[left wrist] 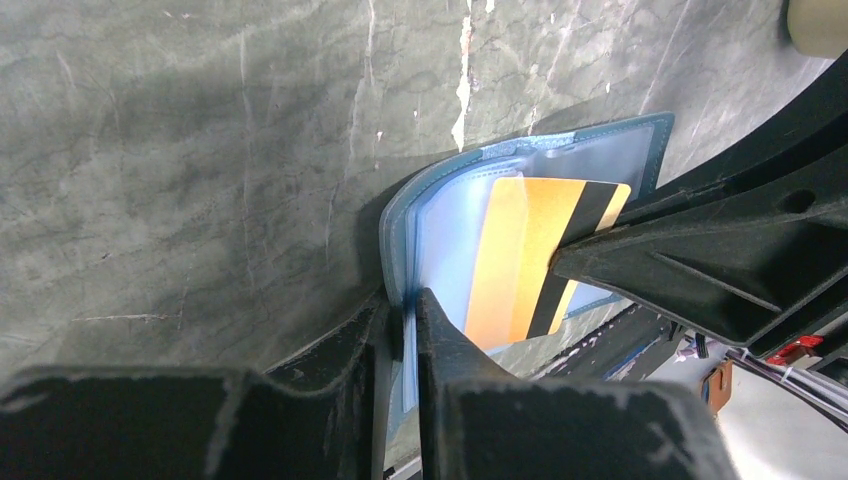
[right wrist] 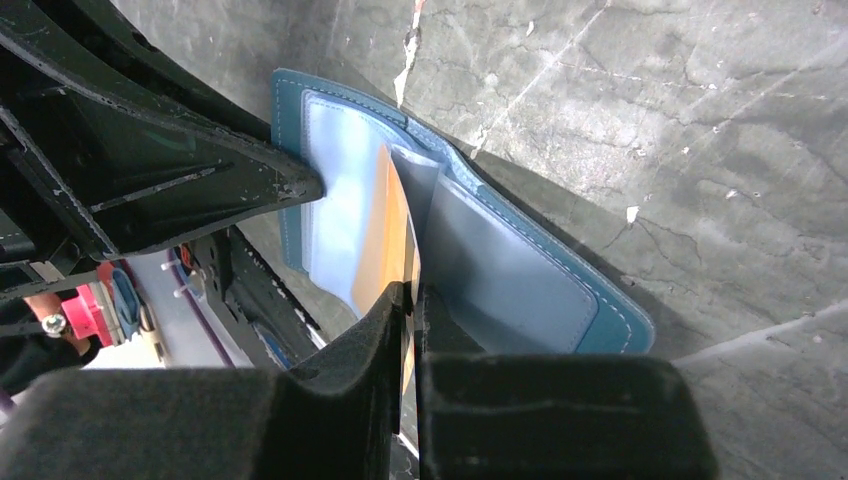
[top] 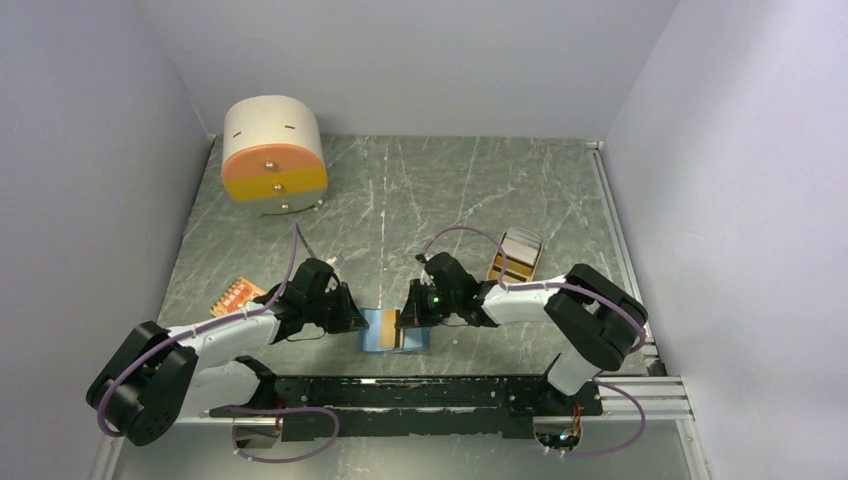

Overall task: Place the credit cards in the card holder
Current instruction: Insert the credit card into the card holder.

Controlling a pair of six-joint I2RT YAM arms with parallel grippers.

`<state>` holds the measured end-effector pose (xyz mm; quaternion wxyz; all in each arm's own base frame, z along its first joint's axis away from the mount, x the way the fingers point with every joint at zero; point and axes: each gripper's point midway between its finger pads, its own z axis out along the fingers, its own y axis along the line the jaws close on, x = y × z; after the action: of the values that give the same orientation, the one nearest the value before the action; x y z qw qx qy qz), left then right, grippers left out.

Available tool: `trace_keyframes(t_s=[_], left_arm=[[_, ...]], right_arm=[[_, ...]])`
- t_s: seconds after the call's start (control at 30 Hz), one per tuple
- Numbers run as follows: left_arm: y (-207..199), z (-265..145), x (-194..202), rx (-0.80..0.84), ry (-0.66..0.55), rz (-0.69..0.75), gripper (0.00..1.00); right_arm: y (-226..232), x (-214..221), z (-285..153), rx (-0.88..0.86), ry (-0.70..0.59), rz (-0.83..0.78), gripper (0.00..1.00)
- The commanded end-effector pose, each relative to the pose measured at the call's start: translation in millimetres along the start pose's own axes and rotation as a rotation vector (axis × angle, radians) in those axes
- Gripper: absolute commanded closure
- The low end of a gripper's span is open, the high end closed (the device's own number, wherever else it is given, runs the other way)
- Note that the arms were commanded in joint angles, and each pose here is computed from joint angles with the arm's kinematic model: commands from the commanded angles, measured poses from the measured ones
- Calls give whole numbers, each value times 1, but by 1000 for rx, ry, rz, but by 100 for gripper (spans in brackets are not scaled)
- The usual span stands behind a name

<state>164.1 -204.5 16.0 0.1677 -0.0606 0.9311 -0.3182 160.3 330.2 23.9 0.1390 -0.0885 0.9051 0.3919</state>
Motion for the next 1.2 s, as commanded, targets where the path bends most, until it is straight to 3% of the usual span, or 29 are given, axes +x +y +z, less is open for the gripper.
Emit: trace_keyframes(t_s=[0.0,0.17,0.37,0.57,0.7,0.87,1.17], left_arm=[[-6,-1,-4,17,-4,23,83],[-15,-3,-4,56,0,20,82],[-23,-7,-3,95,8,10,79],[-29,-9,0,133,19,-2,76],[-33,-9,2,165,23,-8,78],[-42,-12,3,211,25,-7,91],[-47,-14,3,243,22,-10,91]], right_arm=[[-22,13,-2,60,60,-2,94],[-15,10,5,50,80,-21,89],[-10,3,0,78,32,0,66],[-18,7,-9,105,11,27,53],[-19,7,-14,112,-4,33,51],[-11,6,-15,91,-14,30,49],[10,11,-3,-36,-37,90,45]])
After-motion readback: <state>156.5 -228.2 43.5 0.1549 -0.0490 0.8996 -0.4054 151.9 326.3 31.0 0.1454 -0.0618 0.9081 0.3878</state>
